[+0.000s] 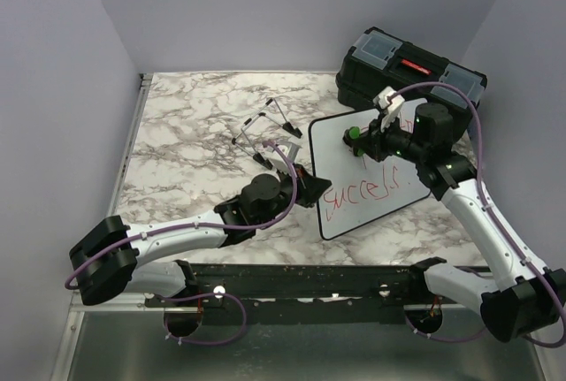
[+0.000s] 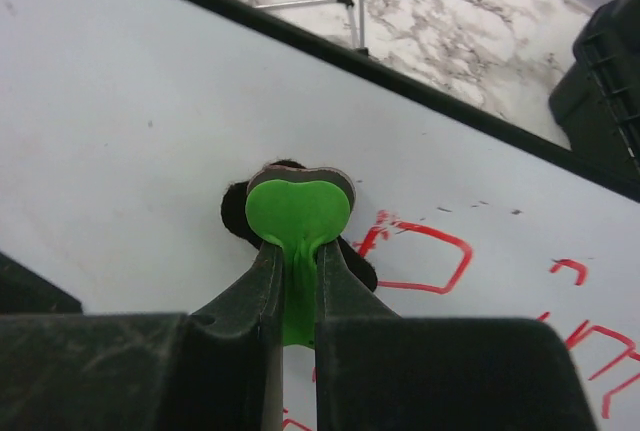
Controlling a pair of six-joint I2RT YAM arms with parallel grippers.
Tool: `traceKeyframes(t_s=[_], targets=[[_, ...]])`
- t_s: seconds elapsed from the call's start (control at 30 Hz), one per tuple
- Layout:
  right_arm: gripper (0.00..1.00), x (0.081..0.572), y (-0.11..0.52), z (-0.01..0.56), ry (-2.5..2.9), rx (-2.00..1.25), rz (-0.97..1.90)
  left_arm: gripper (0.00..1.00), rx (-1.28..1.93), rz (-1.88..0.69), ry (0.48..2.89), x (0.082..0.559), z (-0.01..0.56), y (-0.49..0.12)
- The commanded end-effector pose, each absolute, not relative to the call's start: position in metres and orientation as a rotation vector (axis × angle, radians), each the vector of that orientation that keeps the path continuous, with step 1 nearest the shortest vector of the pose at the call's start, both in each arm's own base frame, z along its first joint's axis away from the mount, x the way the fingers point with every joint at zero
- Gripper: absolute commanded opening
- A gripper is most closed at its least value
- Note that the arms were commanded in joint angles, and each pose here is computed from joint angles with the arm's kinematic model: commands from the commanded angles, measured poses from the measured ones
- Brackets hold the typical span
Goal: Erase the whiteboard
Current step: Erase the whiteboard at the center of the board.
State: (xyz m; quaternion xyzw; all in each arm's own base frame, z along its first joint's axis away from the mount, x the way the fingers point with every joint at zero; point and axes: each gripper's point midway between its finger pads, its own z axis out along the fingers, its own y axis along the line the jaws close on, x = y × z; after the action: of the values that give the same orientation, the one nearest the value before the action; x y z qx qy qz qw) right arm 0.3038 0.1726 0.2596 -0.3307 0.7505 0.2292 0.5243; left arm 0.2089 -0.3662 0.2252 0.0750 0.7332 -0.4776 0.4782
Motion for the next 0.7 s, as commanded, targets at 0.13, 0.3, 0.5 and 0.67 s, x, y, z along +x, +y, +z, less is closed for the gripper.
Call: traceKeyframes(t_s=[0.13,0.3,0.5,0.67], targets=[[0.01,0.306,0.183,0.253,1.761,-0.853,0.620,0.00,0.297,-1.149,1.749,0.198,0.218,-0.364],[0.01,0.235,0.210,0.234,1.634,-1.180,0.944,0.00,0.294,-1.170,1.744,0.197,0.218,-0.366],[0.01,0.293,0.178,0.229,1.807,-0.842,0.614,0.00,0.288,-1.181,1.741,0.196,0.220,-0.365],[0.01,0.341,0.146,0.252,1.802,-0.505,0.407,0.00,0.286,-1.184,1.738,0.195,0.220,-0.364]])
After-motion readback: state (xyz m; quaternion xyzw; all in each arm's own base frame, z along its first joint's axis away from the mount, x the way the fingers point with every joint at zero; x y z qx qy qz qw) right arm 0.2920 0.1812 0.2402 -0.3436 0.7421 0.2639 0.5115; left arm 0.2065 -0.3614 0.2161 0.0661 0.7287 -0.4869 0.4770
